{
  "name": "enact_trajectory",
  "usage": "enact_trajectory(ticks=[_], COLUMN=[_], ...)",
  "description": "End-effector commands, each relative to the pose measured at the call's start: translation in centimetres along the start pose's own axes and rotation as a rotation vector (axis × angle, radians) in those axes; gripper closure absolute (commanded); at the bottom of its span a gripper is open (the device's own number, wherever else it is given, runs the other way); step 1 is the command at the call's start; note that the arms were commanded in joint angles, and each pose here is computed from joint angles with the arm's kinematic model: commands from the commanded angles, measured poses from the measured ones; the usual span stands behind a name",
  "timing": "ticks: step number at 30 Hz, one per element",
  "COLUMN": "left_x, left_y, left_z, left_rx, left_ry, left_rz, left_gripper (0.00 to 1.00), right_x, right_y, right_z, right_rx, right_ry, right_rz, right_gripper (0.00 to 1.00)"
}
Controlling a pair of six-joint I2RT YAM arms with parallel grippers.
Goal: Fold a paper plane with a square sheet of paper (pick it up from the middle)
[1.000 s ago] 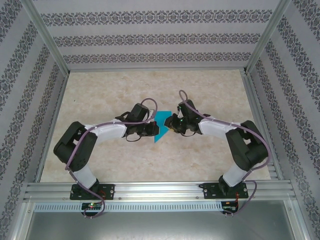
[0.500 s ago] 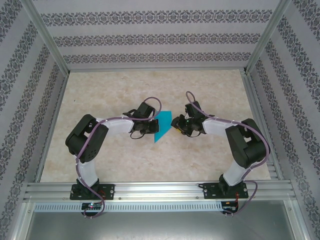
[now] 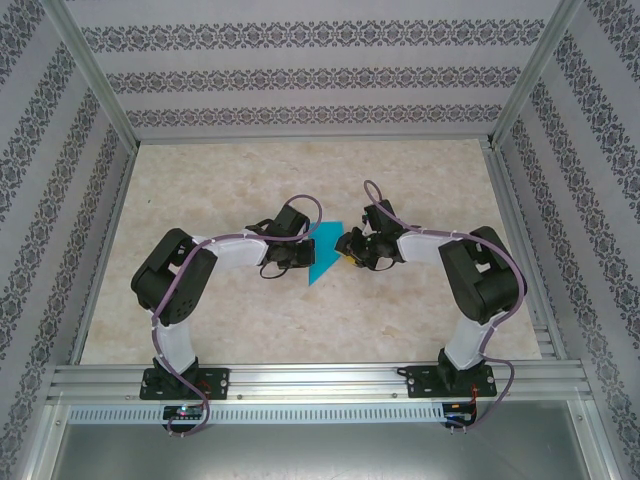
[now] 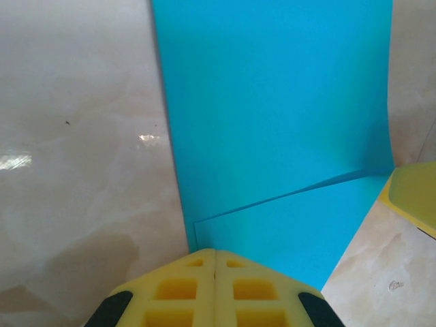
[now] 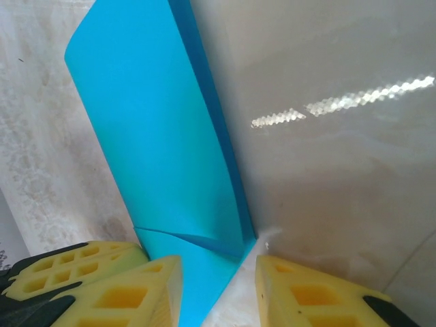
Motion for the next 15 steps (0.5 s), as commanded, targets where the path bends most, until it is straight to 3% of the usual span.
enact_trajectory(ticks=[1,9,15], left_x=[0.6,0.6,0.8], left_y=[-0.4,-0.3,-0.4], left_z=[0.6,0.5,0.3], left_rx=[0.014,0.013,0.009], left_ry=[0.044,0.043,0.049], left_rz=[-0.015,-0.019,-0.023], left_gripper=[0.98,0.98,0.98], right_x=[1.4,2.1,1.8], right_y=[0.5,0.5,0.3], right_z=[0.5,1.2,1.7], right_rx=[-0.005,0.015,0.023], right_ry=[0.062,0.18,0.188], right_rz=[-0.03,-0.033,-0.03], right_gripper=[0.68,0.71,0.72])
Point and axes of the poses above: each hand's point on the last joint's axis, 136 mm out from that joint toward the fingers, its own z axis out along the fingers, its own x axis along the line the jaws close on, y = z × x, the point moved 7 cm from there along -z, back along the fingers, and after that the axes turned 11 degrees about -z, right-handed, at the moved point
